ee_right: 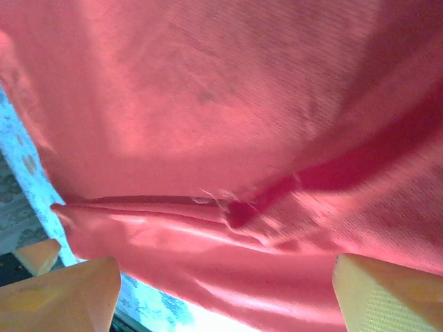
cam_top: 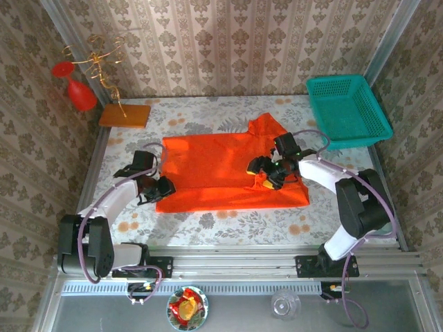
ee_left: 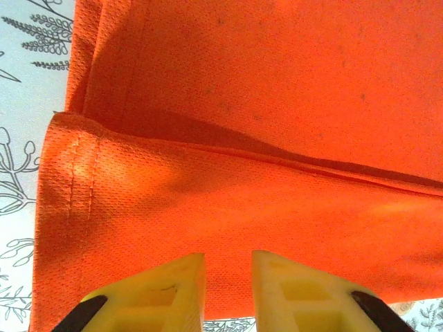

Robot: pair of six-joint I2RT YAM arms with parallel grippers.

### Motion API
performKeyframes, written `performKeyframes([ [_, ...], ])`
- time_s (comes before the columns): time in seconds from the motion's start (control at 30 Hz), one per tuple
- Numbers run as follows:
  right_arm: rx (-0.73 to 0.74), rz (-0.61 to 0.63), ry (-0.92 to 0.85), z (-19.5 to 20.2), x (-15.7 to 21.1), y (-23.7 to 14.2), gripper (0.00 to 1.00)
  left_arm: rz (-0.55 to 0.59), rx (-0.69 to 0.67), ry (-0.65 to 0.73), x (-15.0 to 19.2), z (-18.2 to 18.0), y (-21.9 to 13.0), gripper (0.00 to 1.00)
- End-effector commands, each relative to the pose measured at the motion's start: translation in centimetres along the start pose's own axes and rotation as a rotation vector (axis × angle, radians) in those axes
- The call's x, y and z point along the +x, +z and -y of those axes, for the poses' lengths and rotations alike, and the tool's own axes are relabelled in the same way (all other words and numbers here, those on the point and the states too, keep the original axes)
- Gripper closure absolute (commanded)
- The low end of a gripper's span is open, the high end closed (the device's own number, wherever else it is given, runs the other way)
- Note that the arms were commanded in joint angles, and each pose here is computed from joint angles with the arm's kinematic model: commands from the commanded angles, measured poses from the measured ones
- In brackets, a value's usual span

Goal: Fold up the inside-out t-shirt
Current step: Smooth out the T-shirt at the center of the table.

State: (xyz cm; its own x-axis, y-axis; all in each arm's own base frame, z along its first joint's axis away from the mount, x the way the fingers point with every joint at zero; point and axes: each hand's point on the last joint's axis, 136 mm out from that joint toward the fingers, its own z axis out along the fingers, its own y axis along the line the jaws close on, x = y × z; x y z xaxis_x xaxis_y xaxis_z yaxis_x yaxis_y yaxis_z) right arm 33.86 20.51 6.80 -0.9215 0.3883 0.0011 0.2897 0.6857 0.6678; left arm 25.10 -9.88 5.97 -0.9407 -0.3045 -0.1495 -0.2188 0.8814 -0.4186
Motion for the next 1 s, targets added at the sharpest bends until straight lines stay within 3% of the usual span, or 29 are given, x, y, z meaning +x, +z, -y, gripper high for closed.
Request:
performKeyframes([
  [0.0, -0.120, 0.003, -0.024, -2.9, -1.9, 1.4, 0.18, -0.006, -0.003, 0.020, 0.0, 0.1, 0.1, 0.76],
  [0.27, -0.099, -0.036, 0.004, -1.4, -2.3, 3.5, 0.20, -0.022, -0.012, 0.007, 0.7, -0.4, 0.6, 0.76],
  [0.47, -0.079, 0.022, -0.078, -2.9, -2.4, -0.8, 0.20, -0.033, -0.024, 0.026, 0.1, -0.3, 1.1, 0.76],
  [0.67, 0.136, 0.074, -0.017, 3.4, -2.7, -4.6, 0.20, -0.070, -0.075, 0.046, -0.7, -0.8, 2.0, 0.85],
  [0.97, 0.209, 0.076, 0.131, 10.9, -1.6, -6.0, 0.20, -0.155, -0.110, 0.022, -0.5, -1.8, 4.2, 0.93],
])
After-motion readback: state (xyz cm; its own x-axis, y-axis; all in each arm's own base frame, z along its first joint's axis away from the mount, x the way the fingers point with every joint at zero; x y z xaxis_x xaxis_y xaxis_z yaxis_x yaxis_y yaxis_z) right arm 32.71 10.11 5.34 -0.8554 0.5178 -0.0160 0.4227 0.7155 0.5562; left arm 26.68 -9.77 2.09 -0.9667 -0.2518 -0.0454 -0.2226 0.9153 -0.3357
